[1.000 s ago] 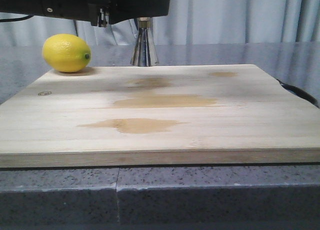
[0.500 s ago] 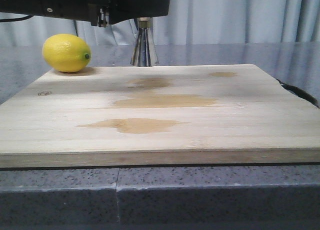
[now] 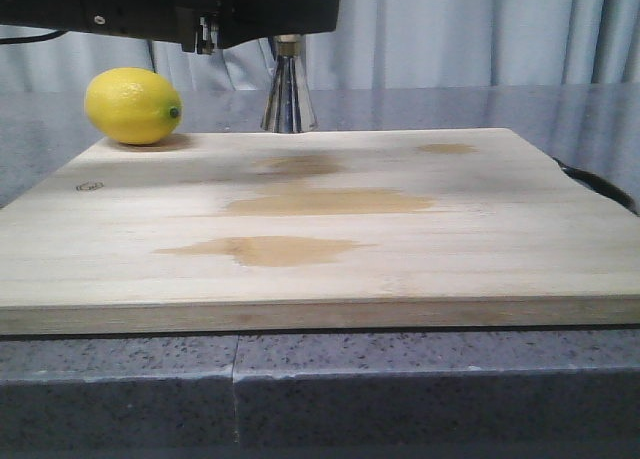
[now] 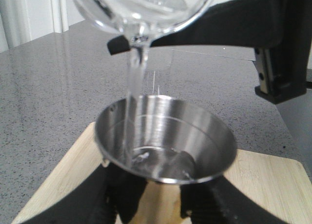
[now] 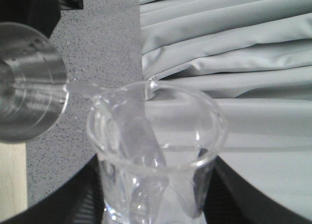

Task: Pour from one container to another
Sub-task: 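Tilt the beaker with the right gripper, pouring liquid into the jigger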

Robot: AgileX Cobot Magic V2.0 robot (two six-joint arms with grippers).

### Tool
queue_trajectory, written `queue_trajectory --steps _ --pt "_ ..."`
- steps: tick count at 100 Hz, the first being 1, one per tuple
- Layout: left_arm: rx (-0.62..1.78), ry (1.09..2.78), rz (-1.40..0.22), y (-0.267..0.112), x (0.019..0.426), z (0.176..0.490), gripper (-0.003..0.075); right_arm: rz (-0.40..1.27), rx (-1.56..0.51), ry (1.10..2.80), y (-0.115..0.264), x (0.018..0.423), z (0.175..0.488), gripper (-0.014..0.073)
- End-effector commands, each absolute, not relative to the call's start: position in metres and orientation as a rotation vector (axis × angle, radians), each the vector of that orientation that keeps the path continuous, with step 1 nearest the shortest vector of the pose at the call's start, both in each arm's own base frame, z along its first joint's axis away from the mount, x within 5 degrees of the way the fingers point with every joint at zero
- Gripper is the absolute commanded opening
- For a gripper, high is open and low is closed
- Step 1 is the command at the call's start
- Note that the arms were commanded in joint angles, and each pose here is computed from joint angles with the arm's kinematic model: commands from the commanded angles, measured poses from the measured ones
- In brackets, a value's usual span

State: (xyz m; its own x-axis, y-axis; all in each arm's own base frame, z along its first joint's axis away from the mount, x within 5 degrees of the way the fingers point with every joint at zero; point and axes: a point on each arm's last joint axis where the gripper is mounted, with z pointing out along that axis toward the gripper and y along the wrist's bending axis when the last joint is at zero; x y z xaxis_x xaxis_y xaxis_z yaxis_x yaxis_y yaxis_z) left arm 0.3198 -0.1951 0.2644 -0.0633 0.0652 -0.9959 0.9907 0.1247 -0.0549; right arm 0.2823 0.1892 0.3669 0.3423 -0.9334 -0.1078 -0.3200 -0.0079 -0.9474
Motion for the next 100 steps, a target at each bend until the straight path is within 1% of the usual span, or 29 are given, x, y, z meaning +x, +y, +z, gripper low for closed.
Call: queue_trajectory --steps 1,73,100 --pt "1.087 1.201 -1.213 -0.1979 0.3113 0.2976 0.0262 -0.755 -1.493 1.060 0.1873 0.2755 0.3959 0.0270" --pt "1.087 1.201 -1.213 -0.1979 0.3113 0.2976 0.0262 -0.826 -1.524 0.994 0.1870 0.2760 0.3979 0.0270" --pt "1.087 1.201 -1.213 -0.1979 0.3113 0.2976 0.0262 -0.812 -1.522 0.972 0.1889 0.2753 0.3988 0.0270"
